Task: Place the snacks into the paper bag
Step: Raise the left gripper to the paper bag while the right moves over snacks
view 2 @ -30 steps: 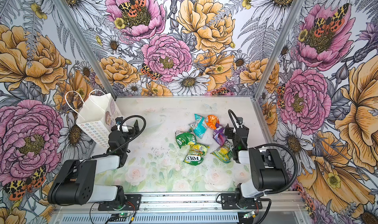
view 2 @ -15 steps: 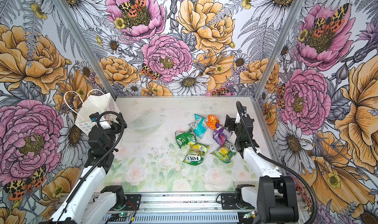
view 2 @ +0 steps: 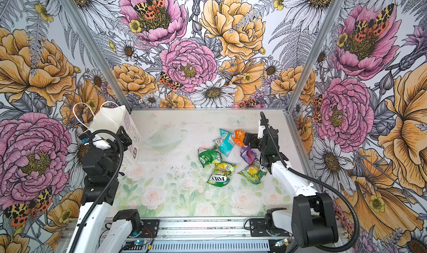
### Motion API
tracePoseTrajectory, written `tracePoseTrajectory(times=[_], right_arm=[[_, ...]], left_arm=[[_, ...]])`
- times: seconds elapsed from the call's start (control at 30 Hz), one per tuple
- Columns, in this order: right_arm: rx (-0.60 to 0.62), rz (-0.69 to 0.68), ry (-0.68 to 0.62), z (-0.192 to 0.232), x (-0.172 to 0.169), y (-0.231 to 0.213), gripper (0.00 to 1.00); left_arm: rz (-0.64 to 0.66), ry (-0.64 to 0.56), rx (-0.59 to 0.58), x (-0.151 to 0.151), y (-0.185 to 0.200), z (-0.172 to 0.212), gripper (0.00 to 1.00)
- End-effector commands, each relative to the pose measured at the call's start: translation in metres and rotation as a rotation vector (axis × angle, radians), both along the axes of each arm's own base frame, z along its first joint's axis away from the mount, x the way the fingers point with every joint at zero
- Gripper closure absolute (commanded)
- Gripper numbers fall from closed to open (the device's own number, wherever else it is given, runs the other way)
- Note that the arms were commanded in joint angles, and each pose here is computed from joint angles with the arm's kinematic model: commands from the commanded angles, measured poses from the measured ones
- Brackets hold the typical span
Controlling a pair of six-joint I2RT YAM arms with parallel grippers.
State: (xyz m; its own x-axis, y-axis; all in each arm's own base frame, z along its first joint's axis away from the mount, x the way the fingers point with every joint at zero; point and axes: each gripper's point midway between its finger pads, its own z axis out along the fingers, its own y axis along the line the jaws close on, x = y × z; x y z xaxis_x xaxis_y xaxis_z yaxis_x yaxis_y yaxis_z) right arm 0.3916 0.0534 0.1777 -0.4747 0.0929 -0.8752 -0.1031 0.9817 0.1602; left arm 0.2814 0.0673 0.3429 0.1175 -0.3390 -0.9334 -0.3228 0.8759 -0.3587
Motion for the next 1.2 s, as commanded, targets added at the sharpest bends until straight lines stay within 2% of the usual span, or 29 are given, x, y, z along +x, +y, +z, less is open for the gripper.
tracePoseTrajectory(times=[0.0,0.2,0.4,0.57,0.8,1.03,1.17], right_arm=[[-0.009,0.003,-0.028,0.016,0.008,0.005,0.04],[-0.02,0.012,-0.008,0.009,0.01,0.011,0.04],[-0.035,0.02,0.015,0.003,0.011,0.016,0.04],[-0.051,0.022,0.026,0.002,0.01,0.018,0.04],[-0.063,0.026,0.031,0.003,0.008,0.021,0.04],[-0.069,0.029,0.044,-0.001,0.008,0.023,0.04],[-0.069,0.031,0.05,-0.004,0.009,0.024,0.04]], left_arm=[[0.059,0.035,-0.037,-0.009,0.011,0.011,0.01],[0.166,0.123,-0.08,-0.023,0.029,0.04,0.01],[0.15,0.178,-0.103,-0.034,0.026,0.063,0.01],[0.137,0.263,-0.076,-0.04,0.029,0.076,0.01],[0.116,0.378,-0.07,-0.04,0.045,0.071,0.01],[0.008,0.428,-0.126,-0.028,0.058,0.05,0.01],[0.047,0.465,-0.11,-0.03,0.074,0.041,0.01]])
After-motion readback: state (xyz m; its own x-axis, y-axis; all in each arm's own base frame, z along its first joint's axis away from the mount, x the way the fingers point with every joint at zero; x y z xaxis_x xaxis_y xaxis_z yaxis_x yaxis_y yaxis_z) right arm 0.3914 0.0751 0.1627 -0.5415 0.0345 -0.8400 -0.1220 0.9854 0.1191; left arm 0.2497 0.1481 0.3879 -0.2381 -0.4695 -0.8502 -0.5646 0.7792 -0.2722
